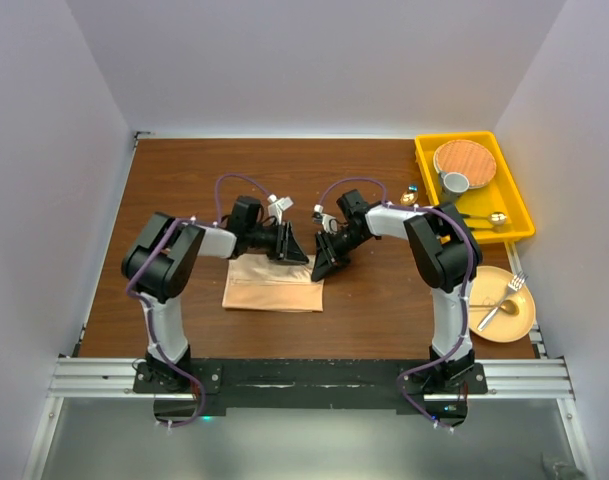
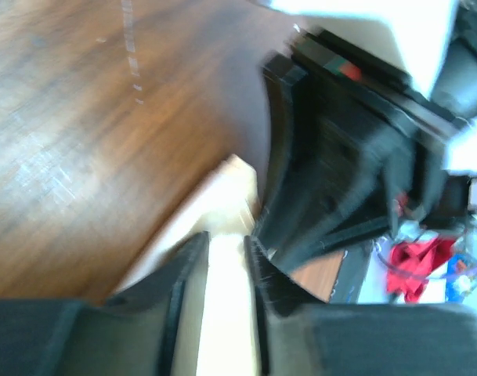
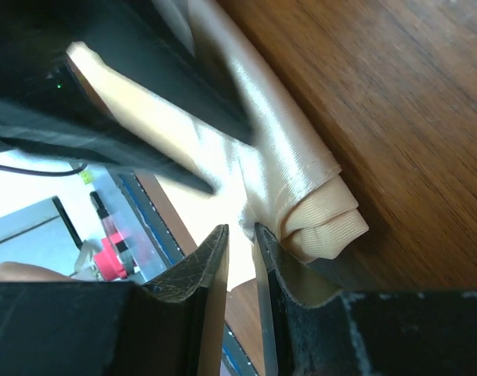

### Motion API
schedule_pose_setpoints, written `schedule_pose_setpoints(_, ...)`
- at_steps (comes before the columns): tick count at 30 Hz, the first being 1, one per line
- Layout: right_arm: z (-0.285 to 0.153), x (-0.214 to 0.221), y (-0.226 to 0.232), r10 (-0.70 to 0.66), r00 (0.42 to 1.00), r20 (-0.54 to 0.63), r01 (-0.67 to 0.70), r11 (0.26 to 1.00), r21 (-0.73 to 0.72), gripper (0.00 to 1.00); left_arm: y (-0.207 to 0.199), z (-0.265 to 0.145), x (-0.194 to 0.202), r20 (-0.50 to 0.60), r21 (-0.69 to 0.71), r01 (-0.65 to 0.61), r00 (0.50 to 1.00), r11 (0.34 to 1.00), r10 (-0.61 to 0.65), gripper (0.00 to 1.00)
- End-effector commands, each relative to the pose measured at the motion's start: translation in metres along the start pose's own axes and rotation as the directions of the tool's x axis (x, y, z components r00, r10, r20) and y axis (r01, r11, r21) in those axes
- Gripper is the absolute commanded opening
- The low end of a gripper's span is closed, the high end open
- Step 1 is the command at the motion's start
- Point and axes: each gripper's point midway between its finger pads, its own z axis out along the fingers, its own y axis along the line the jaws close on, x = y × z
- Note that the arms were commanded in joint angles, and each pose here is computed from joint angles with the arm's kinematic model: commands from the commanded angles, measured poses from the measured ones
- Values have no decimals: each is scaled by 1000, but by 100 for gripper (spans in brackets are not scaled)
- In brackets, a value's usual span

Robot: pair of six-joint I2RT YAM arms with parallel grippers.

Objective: Fold the napkin into a case and place the utensils inside
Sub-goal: Smooth out the 2/3-rectangle-folded napkin on the folded napkin.

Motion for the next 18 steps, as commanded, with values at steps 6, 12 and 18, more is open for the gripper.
schedule_pose_setpoints(6, 10, 4, -49, 17, 1000, 4, -18, 979, 201, 25, -22, -73, 51, -162, 100, -142, 974, 985, 157, 34)
schedule_pose_setpoints(12, 8, 9, -59, 5, 1000, -13, -1, 969, 246, 25, 41, -97, 78, -245, 19, 31, 969, 999, -26, 31)
schedule_pose_setpoints(18, 4, 1, -60, -40, 999, -15, 43, 960, 277, 23, 39, -130, 23, -130, -87, -271, 957, 959, 259, 36)
